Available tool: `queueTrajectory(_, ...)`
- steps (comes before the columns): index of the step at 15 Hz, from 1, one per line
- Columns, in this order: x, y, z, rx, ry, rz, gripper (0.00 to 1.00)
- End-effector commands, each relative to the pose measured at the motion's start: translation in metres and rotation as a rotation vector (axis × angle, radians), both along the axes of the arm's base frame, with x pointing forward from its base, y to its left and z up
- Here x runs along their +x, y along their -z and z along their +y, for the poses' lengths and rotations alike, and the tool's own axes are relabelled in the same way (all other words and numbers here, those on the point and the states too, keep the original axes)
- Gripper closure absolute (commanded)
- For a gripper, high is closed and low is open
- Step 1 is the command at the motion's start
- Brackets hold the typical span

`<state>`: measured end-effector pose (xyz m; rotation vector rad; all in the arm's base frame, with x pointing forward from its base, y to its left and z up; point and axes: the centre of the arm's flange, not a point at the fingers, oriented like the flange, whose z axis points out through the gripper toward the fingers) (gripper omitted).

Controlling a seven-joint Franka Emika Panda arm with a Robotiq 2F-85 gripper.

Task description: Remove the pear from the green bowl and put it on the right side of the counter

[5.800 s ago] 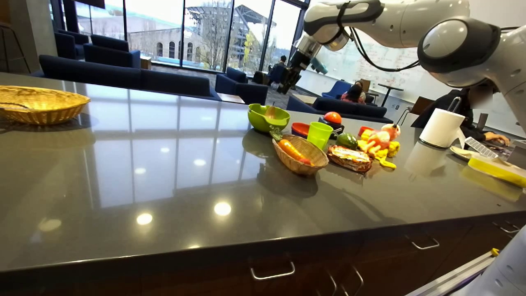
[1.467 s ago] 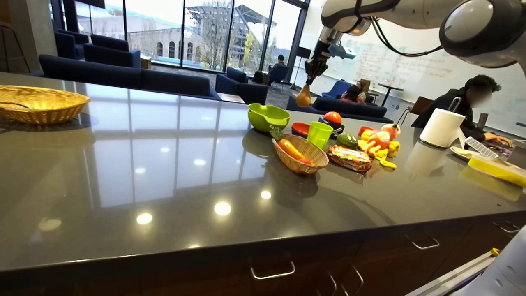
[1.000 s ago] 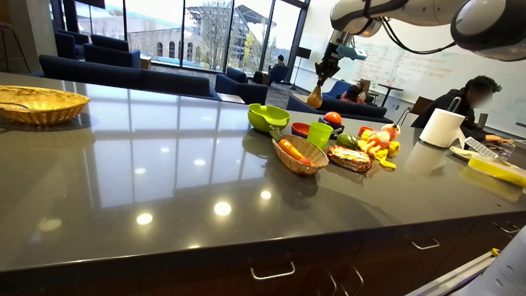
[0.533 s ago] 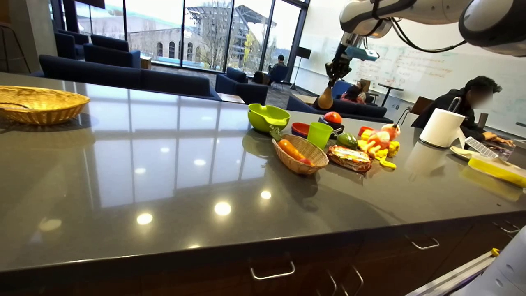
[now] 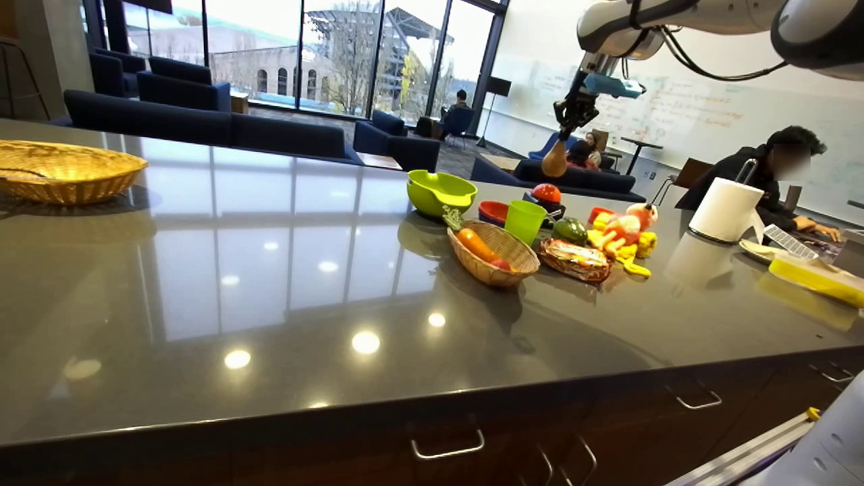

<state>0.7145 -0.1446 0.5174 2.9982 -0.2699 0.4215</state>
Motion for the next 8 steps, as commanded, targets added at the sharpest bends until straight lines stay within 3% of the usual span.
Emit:
queueTrajectory(1,-0.028,-0.006,-0.006,0.000,0.062,-0.004,0.98)
queueTrajectory(8,-0.059,0.005,-0.019,0.031,0.119,-0.008,0.98)
